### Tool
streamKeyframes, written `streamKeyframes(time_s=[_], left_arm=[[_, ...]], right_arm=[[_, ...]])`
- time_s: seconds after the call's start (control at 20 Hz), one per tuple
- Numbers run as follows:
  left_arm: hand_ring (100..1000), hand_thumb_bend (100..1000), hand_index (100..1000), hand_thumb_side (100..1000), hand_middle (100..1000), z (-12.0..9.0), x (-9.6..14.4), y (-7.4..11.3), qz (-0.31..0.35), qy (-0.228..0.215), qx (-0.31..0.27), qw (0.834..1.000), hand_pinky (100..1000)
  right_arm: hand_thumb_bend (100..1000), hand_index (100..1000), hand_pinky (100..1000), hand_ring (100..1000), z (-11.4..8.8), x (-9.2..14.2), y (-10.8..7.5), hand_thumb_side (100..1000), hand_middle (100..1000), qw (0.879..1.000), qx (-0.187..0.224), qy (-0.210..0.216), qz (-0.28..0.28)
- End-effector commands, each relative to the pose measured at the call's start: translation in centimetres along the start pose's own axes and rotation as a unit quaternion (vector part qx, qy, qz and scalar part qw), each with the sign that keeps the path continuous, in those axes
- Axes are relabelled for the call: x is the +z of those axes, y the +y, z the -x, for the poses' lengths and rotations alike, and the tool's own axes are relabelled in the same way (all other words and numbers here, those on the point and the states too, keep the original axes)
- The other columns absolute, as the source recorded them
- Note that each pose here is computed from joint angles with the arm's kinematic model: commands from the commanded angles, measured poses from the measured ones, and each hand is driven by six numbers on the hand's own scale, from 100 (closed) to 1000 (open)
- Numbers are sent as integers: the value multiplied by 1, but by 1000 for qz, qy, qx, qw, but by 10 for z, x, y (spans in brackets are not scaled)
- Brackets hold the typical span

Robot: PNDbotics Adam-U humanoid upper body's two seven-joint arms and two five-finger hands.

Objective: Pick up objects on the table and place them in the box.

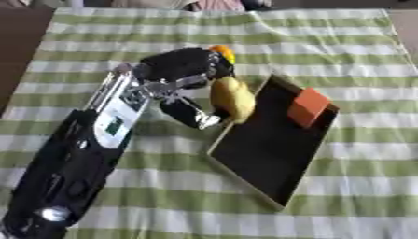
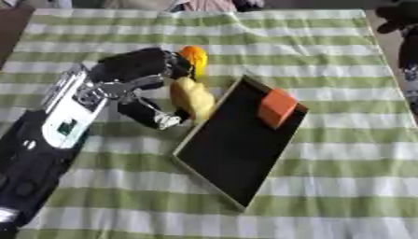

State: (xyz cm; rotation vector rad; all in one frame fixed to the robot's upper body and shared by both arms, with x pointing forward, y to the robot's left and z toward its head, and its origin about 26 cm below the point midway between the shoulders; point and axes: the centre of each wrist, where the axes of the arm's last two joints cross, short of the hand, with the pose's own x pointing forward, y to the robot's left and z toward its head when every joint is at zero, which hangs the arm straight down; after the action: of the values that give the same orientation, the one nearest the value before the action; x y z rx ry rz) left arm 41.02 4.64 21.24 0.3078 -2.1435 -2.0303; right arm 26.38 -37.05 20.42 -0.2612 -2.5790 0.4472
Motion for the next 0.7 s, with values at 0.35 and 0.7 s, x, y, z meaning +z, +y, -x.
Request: streamKeyframes(time_s=[0.35, 0.7], left_arm=[[598, 100, 647, 227, 517, -14, -21, -10, -33, 11, -15, 999, 575], [602, 100, 648, 181, 521, -17, -26, -7, -53, 10, -42, 998, 580]], right_arm=[[100, 786, 941, 828, -8, -10, -7, 470, 586, 999, 24, 2, -30], [100, 785, 944, 828, -7, -9, -4, 470, 582, 999, 19, 18, -37]])
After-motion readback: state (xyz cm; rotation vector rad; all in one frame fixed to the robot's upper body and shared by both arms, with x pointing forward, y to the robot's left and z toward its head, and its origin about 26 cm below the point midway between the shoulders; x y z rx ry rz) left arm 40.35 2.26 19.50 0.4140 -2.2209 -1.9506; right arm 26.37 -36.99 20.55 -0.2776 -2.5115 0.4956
